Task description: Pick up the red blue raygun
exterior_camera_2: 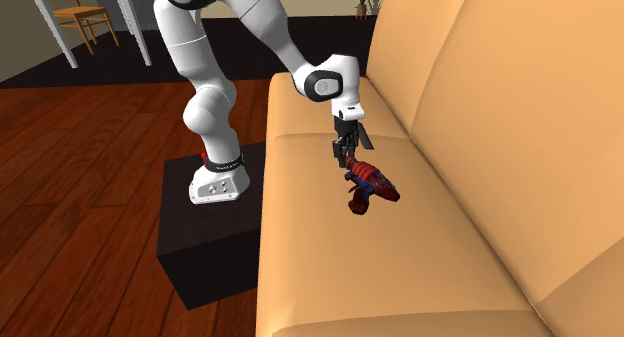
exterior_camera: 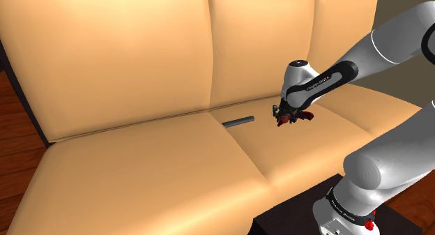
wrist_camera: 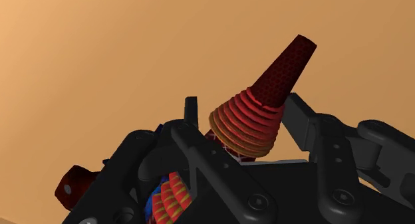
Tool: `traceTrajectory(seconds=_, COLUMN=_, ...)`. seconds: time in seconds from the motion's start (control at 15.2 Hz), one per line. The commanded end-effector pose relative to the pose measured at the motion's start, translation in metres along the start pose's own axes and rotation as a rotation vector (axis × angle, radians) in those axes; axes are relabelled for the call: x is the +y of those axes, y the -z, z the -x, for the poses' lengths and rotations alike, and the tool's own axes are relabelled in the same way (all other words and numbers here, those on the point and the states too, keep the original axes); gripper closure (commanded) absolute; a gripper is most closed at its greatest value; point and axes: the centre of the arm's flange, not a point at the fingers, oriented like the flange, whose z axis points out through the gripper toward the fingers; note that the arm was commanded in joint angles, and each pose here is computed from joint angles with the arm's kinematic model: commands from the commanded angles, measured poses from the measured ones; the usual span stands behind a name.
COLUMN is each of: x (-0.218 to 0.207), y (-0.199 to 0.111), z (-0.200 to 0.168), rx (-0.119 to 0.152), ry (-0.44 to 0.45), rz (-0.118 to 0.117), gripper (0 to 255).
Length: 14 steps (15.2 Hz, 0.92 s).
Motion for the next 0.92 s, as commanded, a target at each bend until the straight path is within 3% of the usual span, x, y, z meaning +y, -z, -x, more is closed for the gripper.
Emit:
traceTrajectory(seconds=0.0, x=0.000, y=-0.001, z=0.000, rx=0.000, ry=0.000, rz=0.000, gripper=255)
traceTrajectory(seconds=0.53, x=0.000, y=-0.001, z=-0.001, rx=0.000, ry=0.000, rz=0.000, gripper=255)
traceTrajectory(seconds=0.86, x=0.004, y=0.024, z=-0.005, rx=0.000, ry=0.000, rz=0.000, gripper=255)
